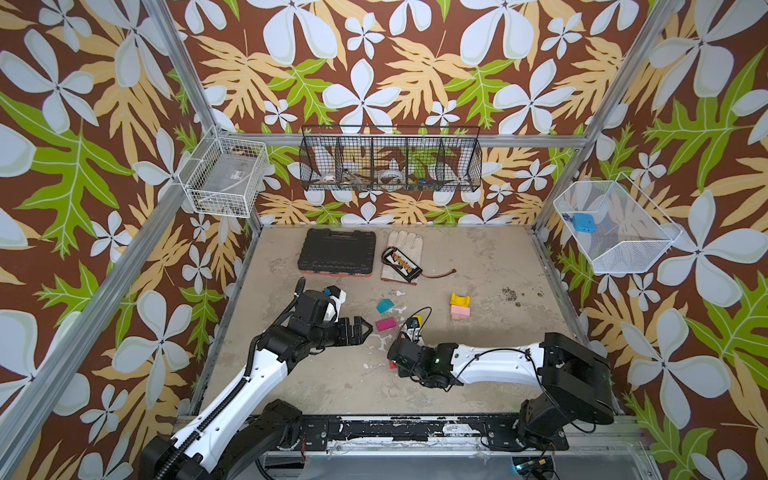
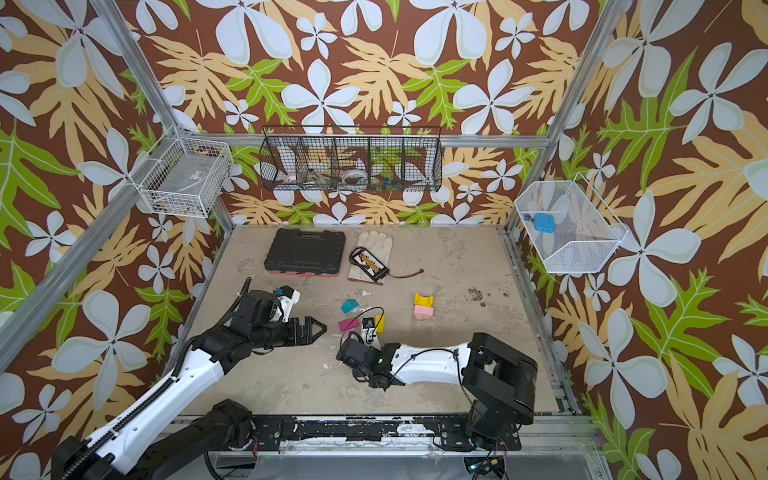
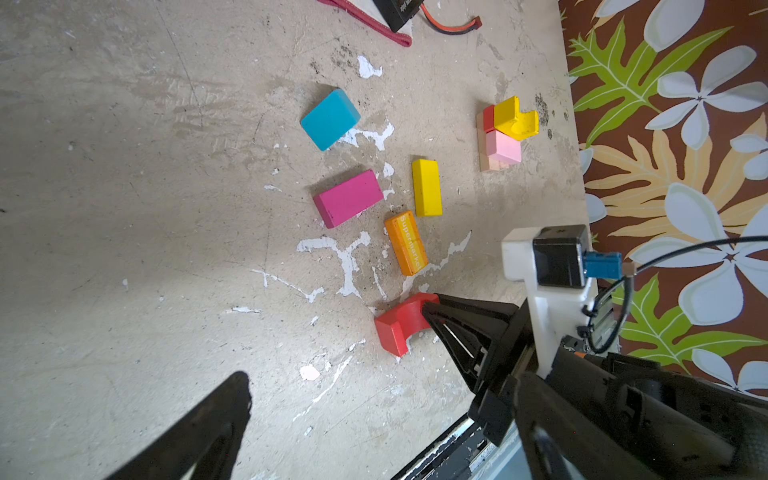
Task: Build the wood block tower
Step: 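Lower the right gripper onto the red arch block and close on it, then lift the red arch block and carry it over the tower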
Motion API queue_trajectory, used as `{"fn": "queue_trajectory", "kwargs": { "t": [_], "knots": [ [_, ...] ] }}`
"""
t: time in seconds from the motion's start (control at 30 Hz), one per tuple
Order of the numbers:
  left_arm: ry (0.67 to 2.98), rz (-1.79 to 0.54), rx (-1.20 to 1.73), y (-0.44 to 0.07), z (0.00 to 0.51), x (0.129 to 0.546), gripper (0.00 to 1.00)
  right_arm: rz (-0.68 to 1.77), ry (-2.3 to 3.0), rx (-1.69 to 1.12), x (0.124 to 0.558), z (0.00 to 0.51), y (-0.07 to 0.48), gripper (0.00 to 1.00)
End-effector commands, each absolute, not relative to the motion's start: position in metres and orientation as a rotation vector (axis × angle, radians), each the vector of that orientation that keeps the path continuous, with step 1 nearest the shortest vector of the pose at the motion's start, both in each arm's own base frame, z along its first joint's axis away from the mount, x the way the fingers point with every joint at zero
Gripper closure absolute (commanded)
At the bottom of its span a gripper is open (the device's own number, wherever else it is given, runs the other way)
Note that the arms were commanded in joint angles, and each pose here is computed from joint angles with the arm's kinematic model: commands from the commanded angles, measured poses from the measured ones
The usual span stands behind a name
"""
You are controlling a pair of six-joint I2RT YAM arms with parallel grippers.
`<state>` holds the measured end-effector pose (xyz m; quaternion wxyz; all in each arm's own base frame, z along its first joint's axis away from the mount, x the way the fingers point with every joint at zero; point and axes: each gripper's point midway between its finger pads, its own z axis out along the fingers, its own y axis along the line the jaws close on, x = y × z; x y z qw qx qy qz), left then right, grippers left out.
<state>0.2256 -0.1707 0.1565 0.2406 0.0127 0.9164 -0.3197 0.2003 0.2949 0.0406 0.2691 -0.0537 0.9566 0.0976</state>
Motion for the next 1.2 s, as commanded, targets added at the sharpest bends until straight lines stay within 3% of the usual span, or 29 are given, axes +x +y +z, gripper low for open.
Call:
{"fn": "queue_trajectory", "kwargs": {
  "t": [0.0, 0.33, 0.87, 1.17],
  "knots": [
    [2.487, -0.879, 0.031, -0.171, 0.160, 0.228, 0.00, 0.235, 2.553, -0.121, 0.203, 0.053, 0.285, 1.00],
    [2.490, -0.882, 0.038, -0.172, 0.160, 0.227, 0.00, 0.195, 2.417, -0.012, 0.219, 0.110, 0.242, 1.00],
    [2.499, -0.882, 0.038, -0.173, 0.157, 0.227, 0.00, 0.210, 2.400, 0.212, 0.275, 0.141, 0.148, 1.00],
    [2.496, -0.882, 0.035, -0.173, 0.158, 0.228, 0.00, 0.202, 2.419, 0.276, 0.292, 0.134, 0.121, 1.00]
  ]
}}
